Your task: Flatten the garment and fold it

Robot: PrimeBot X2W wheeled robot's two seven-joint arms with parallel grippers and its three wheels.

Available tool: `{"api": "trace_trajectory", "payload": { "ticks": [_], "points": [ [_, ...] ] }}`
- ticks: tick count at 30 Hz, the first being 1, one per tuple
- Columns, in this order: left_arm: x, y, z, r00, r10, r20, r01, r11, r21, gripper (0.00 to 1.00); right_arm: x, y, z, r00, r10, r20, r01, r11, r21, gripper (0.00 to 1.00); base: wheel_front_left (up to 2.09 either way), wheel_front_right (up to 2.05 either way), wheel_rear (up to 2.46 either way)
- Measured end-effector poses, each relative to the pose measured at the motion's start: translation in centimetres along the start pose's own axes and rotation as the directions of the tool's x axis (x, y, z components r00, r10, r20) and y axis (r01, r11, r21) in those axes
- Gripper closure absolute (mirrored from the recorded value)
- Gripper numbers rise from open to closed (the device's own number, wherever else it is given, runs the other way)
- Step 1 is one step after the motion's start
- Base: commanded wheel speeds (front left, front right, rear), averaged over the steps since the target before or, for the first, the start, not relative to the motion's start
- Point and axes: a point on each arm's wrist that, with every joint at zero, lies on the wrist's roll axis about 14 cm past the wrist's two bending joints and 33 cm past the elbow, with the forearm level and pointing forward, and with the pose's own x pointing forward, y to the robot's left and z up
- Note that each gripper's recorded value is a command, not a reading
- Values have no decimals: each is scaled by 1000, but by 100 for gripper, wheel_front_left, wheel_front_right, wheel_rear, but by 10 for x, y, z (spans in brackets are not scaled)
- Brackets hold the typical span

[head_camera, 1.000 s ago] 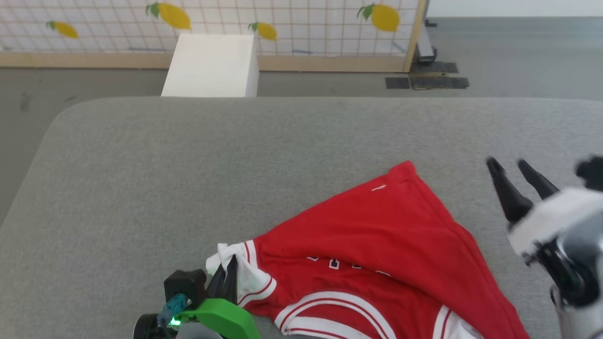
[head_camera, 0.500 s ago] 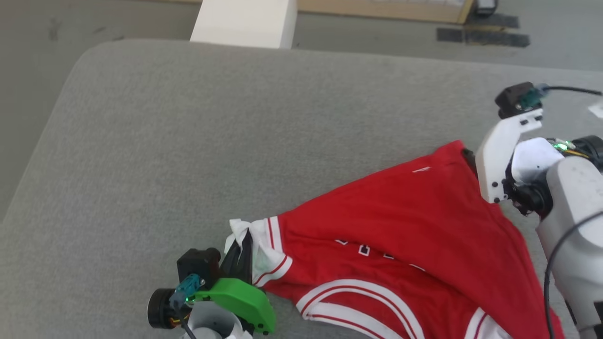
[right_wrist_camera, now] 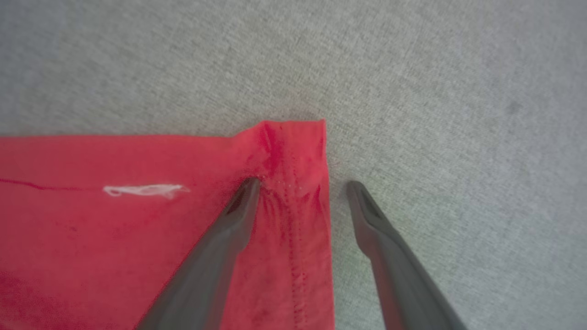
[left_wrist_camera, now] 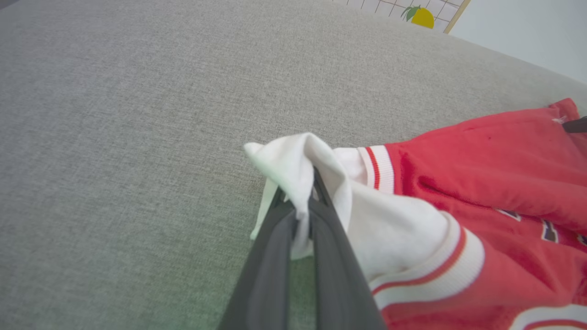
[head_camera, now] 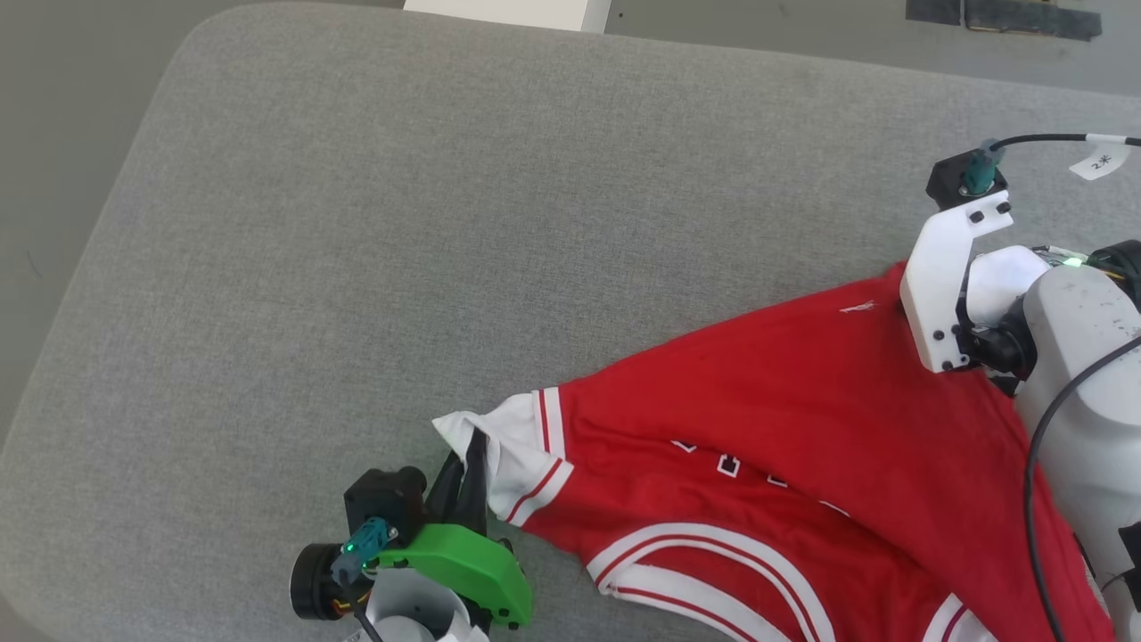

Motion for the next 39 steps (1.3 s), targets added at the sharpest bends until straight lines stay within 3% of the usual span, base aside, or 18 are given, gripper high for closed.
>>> {"api": "trace_trajectory", "payload": {
  "ticks": [1,2,8,14,17,22,26,29,32,34,39],
  "points": [
    [0,0,0,1000,1,1,-1,1000,0,100,-1,0,0,1000,6,1,-6,1000,10,94,0,0,0],
    [0,0,1,1000,-1,3,1,1000,0,100,-2,1,1,1000,13,8,-13,1000,21,100,0,0,0],
    [-2,-5,11,999,-23,34,23,1000,0,100,-24,4,18,977,72,200,-113,974,198,100,0,0,0],
    [-12,-10,22,997,-48,66,48,999,-3,100,-75,-28,23,883,-16,469,-178,913,367,100,0,0,0],
    [-19,-14,18,996,-66,55,67,998,-14,100,-91,-34,-13,869,-55,491,-189,881,434,100,0,0,0],
    [-22,-31,22,990,-121,67,122,992,-19,100,-109,-37,-112,897,-138,420,-163,780,604,100,0,0,0],
    [-24,-42,25,985,-157,74,159,987,-19,100,-121,-10,-176,936,-121,332,-157,699,698,100,0,0,0],
    [-25,-46,27,983,-166,76,170,984,-47,100,-130,11,-204,956,-76,285,-165,662,731,100,0,0,0],
    [-27,-50,29,981,-175,80,183,977,-110,100,-142,15,-206,956,-64,288,-176,660,731,100,0,0,0],
    [-25,-52,35,978,-187,92,199,968,-150,100,-148,15,-196,949,-53,310,-193,678,709,100,0,0,0],
    [-6,-61,71,953,-259,156,279,952,-126,100,-160,-5,-146,935,-31,353,-185,807,560,100,0,0,0]
  ]
}}
